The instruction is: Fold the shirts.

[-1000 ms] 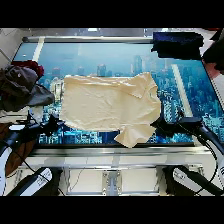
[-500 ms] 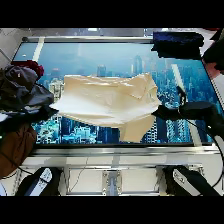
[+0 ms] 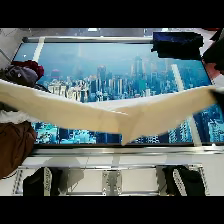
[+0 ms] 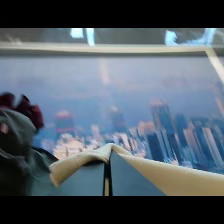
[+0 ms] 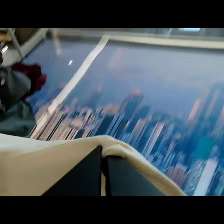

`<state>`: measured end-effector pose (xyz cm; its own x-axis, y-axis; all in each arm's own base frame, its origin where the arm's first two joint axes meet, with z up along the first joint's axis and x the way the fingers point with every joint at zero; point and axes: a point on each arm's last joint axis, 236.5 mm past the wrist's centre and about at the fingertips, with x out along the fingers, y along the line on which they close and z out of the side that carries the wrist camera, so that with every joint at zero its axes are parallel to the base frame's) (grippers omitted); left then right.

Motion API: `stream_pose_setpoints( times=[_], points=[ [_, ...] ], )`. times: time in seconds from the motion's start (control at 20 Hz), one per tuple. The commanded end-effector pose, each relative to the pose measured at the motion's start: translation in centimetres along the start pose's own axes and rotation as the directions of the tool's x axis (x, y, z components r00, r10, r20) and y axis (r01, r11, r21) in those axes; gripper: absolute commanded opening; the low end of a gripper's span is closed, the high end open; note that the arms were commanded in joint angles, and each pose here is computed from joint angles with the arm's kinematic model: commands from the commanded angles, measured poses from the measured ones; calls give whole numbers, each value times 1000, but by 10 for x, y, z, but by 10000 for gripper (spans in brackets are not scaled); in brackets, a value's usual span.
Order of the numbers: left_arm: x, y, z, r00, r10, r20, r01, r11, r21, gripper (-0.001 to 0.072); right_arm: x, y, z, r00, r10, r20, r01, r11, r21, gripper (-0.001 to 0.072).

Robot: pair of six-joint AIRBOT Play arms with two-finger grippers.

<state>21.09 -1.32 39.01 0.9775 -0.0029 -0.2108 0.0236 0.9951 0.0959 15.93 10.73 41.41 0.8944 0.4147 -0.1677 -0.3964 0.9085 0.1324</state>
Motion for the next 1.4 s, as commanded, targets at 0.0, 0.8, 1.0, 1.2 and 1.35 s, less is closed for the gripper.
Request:
stream_pose_setpoints(
  times=[0.0,0.8,1.0,1.2,1.35],
  points=[
    [-49,3,58,990,68,123,-76,995,65,6,-72,-3,68,954,-192,228,222,969,-112,11],
    [356,-6,-259,623,-251,-741,228,964,-135,7,318,-258,-250,691,41,-722,265,914,305,13],
    [403,-12,-291,662,-230,-713,209,971,-120,8,368,-278,-266,751,2,-660,282,903,323,13],
    [398,-17,-297,636,-238,-734,220,968,-124,8,356,-251,-278,671,44,-741,234,935,267,13],
    [381,-23,-323,546,-258,-797,233,961,-152,8,329,-244,-326,498,5,-867,245,959,146,13]
  ],
)
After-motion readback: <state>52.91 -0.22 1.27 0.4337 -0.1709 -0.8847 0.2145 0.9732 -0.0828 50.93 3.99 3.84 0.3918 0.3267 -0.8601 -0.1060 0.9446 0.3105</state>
